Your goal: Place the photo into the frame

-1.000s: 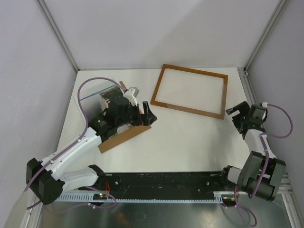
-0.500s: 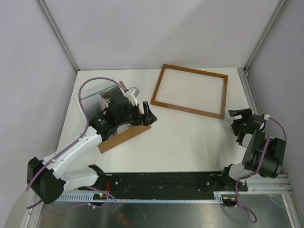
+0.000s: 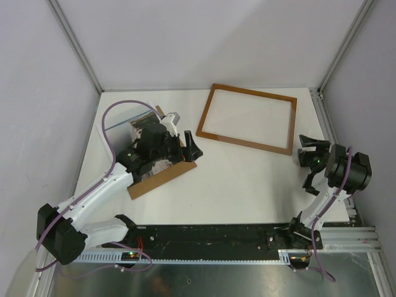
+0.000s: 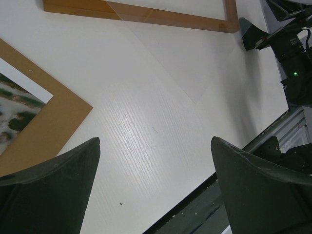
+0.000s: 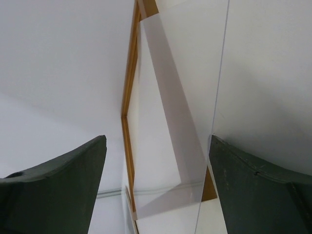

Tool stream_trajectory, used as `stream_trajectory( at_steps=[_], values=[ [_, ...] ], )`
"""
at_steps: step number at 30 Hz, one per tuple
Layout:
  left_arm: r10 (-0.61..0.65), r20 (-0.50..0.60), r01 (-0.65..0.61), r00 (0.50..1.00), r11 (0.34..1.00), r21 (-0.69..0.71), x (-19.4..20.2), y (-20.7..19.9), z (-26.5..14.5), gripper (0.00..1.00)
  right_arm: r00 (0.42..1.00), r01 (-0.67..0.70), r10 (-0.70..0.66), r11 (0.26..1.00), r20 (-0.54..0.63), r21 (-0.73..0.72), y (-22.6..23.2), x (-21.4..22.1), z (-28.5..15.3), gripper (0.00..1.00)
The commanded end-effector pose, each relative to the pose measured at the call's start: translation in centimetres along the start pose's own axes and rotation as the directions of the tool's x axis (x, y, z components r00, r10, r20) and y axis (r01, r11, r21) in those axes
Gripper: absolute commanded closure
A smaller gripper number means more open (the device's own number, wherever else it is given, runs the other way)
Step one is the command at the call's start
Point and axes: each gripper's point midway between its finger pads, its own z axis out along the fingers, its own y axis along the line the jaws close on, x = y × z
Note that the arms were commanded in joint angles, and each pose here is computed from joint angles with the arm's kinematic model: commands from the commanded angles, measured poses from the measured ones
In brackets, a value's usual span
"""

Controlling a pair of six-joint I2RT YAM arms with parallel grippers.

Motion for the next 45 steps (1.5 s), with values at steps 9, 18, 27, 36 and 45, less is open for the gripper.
stream_trajectory(
  at_steps=[9,18,27,36,45],
  values=[
    [0.013,0.011,-0.013,1.000,1.000,0.020,-1.0,-0.3,0.2,0.00,1.000,-0.026,0.026,0.999,-0.003,-0.043,-0.6,0.6,2.0,0.17],
    [0.004,0.016,-0.004,1.000,1.000,0.028,-1.2,-0.6,0.0,0.00,1.000,-0.009,0.008,0.997,-0.018,-0.072,0.2,0.8,2.8,0.55],
    [-0.006,0.038,0.005,0.999,0.999,0.033,-1.8,-1.0,-0.4,0.01,0.998,0.054,-0.056,0.992,-0.008,-0.116,3.4,-0.3,2.0,0.99],
    [0.003,0.099,-0.007,0.995,0.999,0.042,-5.1,-1.2,-1.0,0.00,0.990,0.140,-0.141,0.956,0.015,-0.257,11.9,-1.5,-0.7,1.00],
    [0.057,0.244,-0.083,0.968,0.992,0.097,-15.7,-2.2,-2.0,0.00,0.943,0.288,-0.331,0.853,-0.025,-0.436,26.6,0.2,-6.9,1.00]
  ],
)
